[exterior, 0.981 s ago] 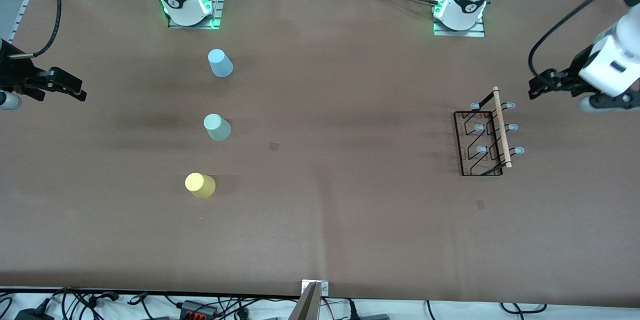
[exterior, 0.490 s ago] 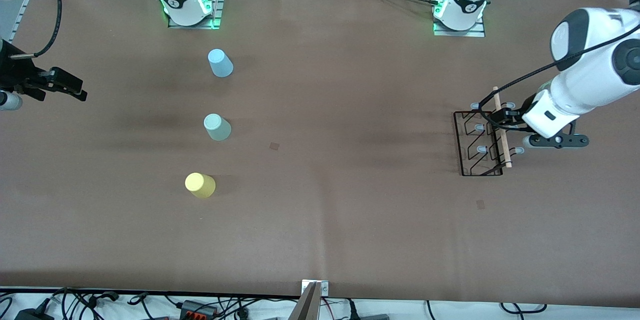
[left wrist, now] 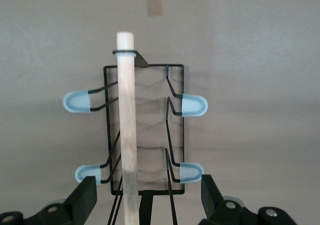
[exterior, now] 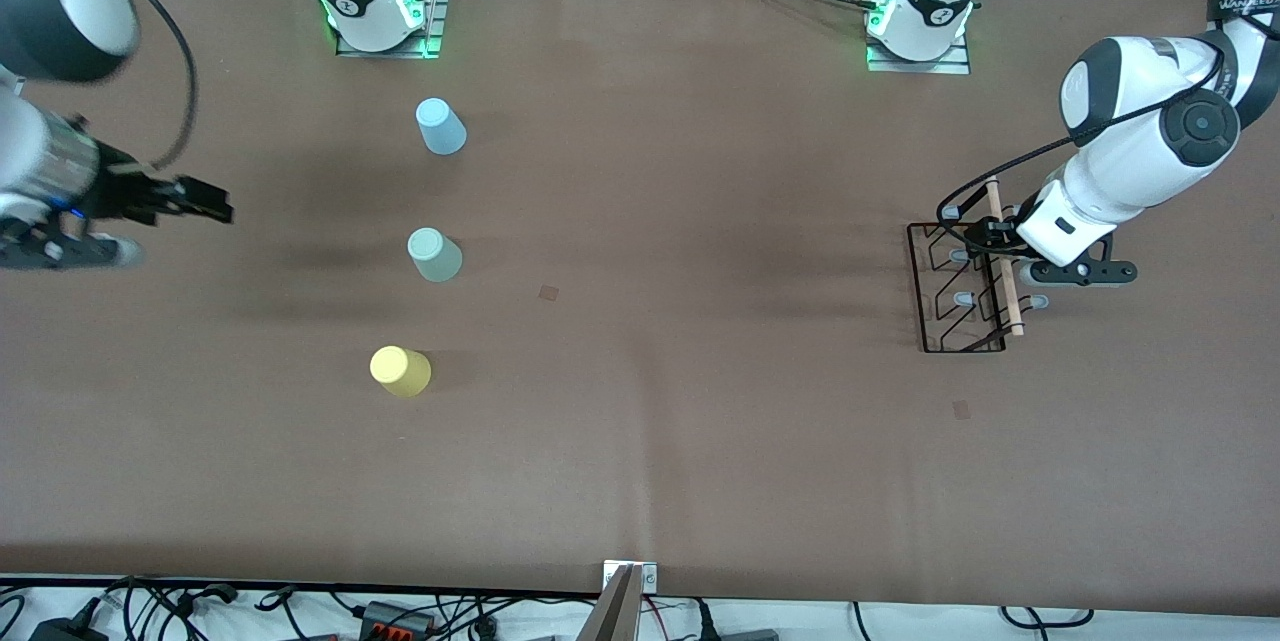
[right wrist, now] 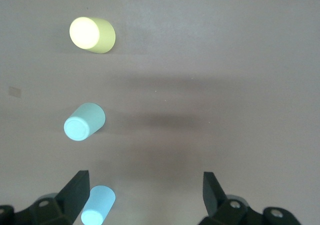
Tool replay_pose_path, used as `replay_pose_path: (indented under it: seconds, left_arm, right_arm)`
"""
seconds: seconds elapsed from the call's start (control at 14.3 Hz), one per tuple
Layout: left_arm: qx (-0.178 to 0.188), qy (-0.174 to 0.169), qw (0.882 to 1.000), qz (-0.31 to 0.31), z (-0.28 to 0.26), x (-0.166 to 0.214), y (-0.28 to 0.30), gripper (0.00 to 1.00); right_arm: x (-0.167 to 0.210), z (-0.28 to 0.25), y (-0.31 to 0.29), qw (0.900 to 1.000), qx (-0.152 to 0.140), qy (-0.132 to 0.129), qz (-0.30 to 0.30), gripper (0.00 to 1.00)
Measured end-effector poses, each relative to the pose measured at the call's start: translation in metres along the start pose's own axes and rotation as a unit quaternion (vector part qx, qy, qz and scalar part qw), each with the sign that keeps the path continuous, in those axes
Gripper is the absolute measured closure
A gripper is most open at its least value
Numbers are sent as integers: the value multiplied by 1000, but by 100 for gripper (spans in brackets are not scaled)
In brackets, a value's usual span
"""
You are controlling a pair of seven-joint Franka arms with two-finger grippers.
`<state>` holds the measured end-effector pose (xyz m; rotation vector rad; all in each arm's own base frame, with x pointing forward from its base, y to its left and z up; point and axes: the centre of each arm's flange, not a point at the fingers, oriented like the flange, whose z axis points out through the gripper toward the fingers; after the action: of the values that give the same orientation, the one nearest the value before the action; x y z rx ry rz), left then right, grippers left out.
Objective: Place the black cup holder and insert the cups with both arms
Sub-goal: 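Grasp the rack with the left gripper while the right gripper reaches the cup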
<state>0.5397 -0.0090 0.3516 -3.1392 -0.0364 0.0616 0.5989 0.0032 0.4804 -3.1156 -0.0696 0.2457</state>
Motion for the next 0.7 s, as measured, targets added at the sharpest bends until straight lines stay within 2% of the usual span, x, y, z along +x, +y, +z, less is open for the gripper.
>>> replay_pose_path:
  seconds: [0.14,0.21,0.28,0.42,0.7]
  left_arm:
    - [0,-1,1000,-2,3,-3,-3,15]
    - [0,-2,1000,-5,4,-4,-6,22]
    - [0,-1,1000,-7,5,-5,-8,22]
    - [0,5,1000,-9,9,-6,-10,33]
    - [0,4,1000,-9,22,-13,-10,38]
  right_arm:
    - [19,33,-14,1000,-2,-9,-10,0]
    - [26,47,-25,1000,-4,-14,-12,0]
    - [31,59,-37,1000,-6,-20,-10,0]
    - [37,82,-62,1000,-10,-19,-8,0]
    - [30,131,-104,1000,-18,-19,1,0]
